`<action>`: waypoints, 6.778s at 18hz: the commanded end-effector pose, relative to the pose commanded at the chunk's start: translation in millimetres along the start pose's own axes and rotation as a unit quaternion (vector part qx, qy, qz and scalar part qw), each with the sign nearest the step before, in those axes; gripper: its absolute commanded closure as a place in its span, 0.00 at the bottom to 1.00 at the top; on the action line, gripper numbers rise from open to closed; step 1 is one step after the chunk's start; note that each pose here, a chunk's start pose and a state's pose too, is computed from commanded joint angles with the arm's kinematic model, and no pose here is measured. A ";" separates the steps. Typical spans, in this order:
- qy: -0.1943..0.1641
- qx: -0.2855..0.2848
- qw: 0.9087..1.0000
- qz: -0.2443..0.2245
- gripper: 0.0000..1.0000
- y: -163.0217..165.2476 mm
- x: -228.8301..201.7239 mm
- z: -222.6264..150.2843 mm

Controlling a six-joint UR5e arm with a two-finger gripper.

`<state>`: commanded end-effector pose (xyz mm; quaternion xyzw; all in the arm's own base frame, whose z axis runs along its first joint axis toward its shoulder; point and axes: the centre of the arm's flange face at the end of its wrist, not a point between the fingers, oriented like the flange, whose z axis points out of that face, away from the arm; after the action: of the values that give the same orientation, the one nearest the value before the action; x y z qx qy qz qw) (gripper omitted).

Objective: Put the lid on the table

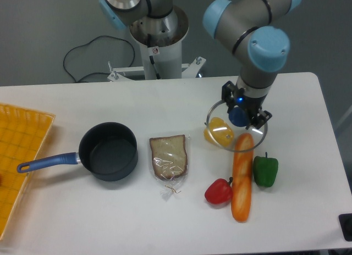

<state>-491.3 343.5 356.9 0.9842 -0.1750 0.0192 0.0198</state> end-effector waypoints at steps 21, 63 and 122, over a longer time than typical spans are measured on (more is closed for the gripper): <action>0.003 0.001 0.999 0.038 0.53 87.4 -27.9 27.6; -0.015 0.014 0.998 0.056 0.53 150.8 -79.1 133.1; -0.018 0.011 0.998 0.056 0.01 151.6 -76.8 138.9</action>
<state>-611.4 221.4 219.7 0.9731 -0.2303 0.0043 0.0050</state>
